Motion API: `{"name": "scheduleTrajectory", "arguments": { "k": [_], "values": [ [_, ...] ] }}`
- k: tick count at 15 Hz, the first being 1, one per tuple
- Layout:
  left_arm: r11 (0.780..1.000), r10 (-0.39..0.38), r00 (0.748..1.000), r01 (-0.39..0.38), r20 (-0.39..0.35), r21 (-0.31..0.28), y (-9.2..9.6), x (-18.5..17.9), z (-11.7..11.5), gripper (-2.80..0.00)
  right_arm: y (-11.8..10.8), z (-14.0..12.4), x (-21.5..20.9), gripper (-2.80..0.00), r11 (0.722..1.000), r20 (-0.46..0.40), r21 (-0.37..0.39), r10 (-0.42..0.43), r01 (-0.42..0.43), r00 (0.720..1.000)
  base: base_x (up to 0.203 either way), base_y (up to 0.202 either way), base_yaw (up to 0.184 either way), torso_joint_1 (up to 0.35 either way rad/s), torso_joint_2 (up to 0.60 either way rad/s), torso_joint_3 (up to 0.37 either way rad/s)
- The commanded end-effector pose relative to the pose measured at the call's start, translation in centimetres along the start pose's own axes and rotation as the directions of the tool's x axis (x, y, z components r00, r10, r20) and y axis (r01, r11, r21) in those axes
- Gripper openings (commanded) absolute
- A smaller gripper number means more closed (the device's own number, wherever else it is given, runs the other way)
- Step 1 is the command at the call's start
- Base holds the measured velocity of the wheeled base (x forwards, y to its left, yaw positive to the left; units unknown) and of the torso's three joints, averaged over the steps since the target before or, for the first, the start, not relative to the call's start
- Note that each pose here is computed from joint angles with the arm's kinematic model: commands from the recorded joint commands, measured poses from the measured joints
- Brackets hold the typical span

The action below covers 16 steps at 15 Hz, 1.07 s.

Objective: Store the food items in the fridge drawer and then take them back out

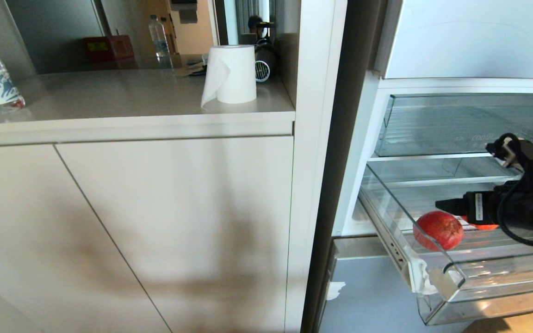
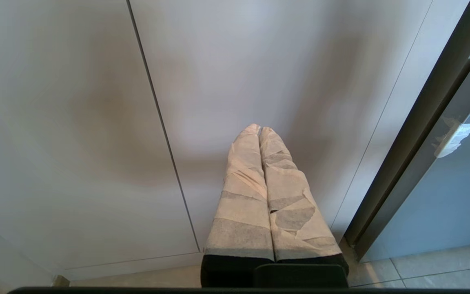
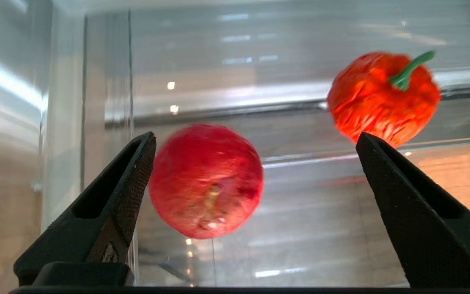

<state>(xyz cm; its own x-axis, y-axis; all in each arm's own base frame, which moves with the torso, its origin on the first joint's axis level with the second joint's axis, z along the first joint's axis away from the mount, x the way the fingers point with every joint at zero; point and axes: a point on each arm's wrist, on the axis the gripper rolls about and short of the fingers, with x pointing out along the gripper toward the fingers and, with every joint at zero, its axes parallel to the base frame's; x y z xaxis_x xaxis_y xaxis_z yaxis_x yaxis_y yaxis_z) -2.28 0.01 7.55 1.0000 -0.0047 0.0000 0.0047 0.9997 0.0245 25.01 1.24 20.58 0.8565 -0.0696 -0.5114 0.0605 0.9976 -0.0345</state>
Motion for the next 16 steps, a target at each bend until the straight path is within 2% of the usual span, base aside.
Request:
{"name": "scheduleTrajectory", "arguments": {
  "k": [1,3,7,10,14,16],
  "values": [
    [1.000,0.000,1.000,0.000,-0.001,0.000,0.0,0.0,0.0,-2.80,0.0,-0.5,-0.3,0.00,1.000,-0.008,-0.014,0.009,-0.009,1.000,0.000,0.000,0.000,0.000,0.00,0.000],
    [1.000,0.000,1.000,0.000,0.000,0.000,0.0,0.0,0.0,-2.80,0.1,-1.4,0.3,0.00,0.997,-0.050,-0.068,0.014,-0.018,0.999,0.000,0.000,0.000,0.000,0.00,0.000],
    [1.000,0.000,1.000,0.000,-0.002,0.000,0.0,0.0,0.0,-2.80,-0.2,-2.0,1.4,0.00,0.997,-0.115,-0.074,-0.010,0.001,0.993,0.000,0.000,0.000,0.000,0.00,0.000],
    [1.000,0.000,1.000,0.000,0.000,0.000,0.0,0.0,0.0,-2.80,-1.9,-1.2,2.9,0.00,0.997,-0.117,-0.038,-0.071,0.067,0.991,0.000,0.000,0.000,0.000,0.00,0.000],
    [1.000,0.000,1.000,0.000,-0.001,0.000,0.0,0.0,0.0,-2.80,-5.5,1.5,4.4,0.00,0.978,-0.065,0.042,-0.203,0.206,0.977,0.000,0.000,0.000,0.000,0.00,0.000],
    [1.000,0.000,1.000,0.000,-0.002,0.000,0.0,0.0,0.0,-2.80,-5.6,1.8,3.9,0.00,0.974,-0.043,0.063,-0.215,0.218,0.976,0.000,0.000,0.000,0.000,0.00,0.000]
  ]
}}
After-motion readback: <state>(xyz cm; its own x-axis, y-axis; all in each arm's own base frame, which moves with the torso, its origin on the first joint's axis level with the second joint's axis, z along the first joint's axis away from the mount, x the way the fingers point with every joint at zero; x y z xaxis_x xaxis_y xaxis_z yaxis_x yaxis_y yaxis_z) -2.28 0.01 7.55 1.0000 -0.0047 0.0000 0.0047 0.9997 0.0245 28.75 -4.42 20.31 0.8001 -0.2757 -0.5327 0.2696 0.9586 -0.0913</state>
